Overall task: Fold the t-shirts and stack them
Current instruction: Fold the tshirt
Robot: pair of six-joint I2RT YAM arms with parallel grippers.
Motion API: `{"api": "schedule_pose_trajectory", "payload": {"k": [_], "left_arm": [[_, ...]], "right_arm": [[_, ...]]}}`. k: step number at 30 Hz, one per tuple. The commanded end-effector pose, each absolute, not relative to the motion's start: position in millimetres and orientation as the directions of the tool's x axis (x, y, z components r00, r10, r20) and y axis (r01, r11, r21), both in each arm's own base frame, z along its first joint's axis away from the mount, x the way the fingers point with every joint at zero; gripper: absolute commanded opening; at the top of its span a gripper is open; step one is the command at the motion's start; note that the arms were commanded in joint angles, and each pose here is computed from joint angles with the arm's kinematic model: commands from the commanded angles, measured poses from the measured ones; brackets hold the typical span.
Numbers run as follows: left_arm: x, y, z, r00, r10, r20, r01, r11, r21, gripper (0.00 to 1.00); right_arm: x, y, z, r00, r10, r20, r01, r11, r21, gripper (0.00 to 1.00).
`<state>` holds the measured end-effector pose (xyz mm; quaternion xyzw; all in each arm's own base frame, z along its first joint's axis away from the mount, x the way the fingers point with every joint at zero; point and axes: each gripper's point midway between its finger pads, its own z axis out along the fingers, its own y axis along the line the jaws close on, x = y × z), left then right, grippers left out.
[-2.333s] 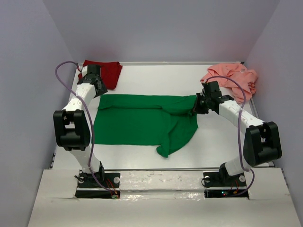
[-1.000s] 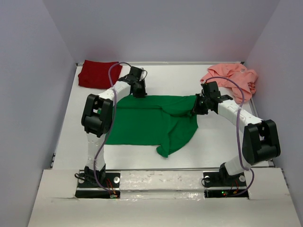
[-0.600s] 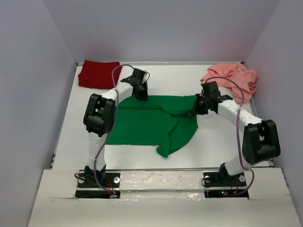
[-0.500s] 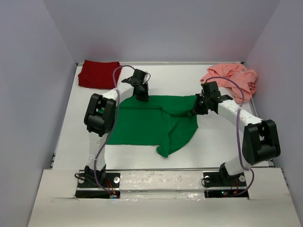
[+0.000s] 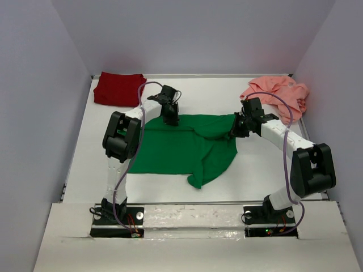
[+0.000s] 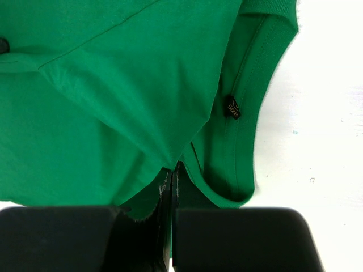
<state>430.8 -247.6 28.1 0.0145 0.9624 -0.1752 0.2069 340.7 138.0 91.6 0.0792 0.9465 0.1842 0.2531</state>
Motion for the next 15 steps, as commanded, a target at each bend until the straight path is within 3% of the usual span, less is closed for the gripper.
{"api": "schedule_pose_trajectory", "payload": {"k": [1,6,15], "left_arm": [[405.1,-256.6,40.1,-0.937,0.006,-0.349,0.138,0.925,-0.355,0.0],[379.4,-253.5,37.0,-0.956,0.037,-0.291,0.139,0.93,-0.339,0.0],[352.9,-240.5,49.6,-0.956,0.091,-0.278,0.167,0.95,-0.265,0.0]], "right_arm": [[349.7,143.8,100.6,-0.841,0.241,-0.483,0.033,0.916,0.4,0.0],[350.3,143.9,100.3,-0.843,0.241,-0.481,0.034,0.916,0.399,0.0],[351.5,144.6,98.6,-0.845,0.243,-0.477,0.037,0.915,0.401,0.0]]}}
